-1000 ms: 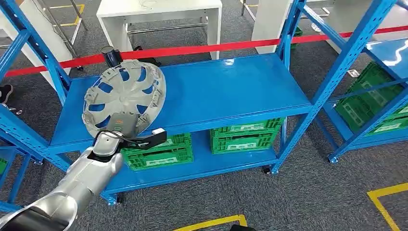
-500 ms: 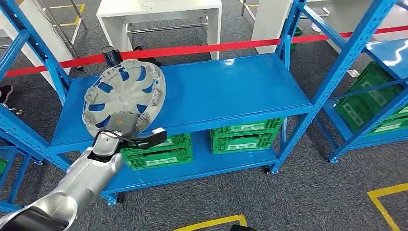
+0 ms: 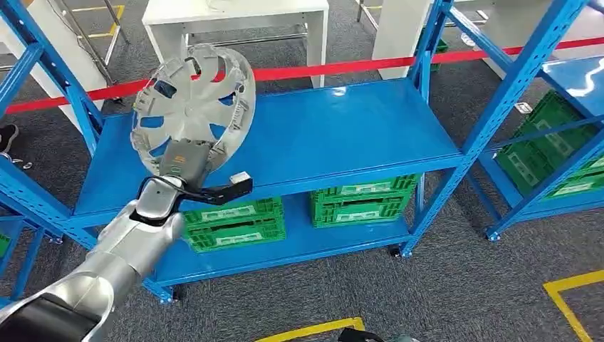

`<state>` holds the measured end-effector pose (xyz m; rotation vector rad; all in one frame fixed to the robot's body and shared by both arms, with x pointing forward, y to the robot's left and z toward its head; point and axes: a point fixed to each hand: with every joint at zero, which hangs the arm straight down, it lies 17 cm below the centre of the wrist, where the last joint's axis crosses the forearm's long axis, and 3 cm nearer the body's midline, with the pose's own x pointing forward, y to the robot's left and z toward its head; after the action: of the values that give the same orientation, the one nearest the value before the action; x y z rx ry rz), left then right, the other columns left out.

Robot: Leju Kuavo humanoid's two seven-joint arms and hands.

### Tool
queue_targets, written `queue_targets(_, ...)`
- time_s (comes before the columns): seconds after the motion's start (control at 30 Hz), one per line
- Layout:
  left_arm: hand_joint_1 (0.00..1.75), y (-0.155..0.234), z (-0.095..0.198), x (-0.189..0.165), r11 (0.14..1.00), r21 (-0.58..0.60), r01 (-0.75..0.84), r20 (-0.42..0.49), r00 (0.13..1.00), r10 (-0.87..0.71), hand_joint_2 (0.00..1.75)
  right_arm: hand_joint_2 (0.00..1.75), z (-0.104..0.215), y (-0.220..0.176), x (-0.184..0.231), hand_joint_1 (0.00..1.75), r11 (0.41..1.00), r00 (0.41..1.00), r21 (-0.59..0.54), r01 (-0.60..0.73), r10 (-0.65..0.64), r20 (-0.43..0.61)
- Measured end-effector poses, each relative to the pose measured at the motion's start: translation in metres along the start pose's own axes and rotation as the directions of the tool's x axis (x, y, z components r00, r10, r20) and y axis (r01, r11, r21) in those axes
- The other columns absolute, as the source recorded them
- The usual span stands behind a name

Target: Take the parts from the cabinet and place them on the table.

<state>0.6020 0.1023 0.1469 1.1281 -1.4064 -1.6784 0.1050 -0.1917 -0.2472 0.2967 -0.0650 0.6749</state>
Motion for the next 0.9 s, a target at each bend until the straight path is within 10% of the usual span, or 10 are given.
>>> queue_targets(0.23, 1.75, 0.075, -0.021, 0.018, 0.955, 0.17, 0.242, 0.09, 0.962, -0.26, 1.75, 1.75, 0.002, -0.003, 0.01, 0.0, 1.0, 0.999, -0.002, 0.023, -0.023, 0.025)
queue_targets(0.9, 1.75, 0.091, -0.025, 0.029, 0.918, 0.206, 0.34, 0.124, 0.921, -0.369, 1.75, 1.75, 0.002, -0.003, 0.012, 0.0, 0.999, 0.999, 0.0, 0.039, -0.039, 0.033)
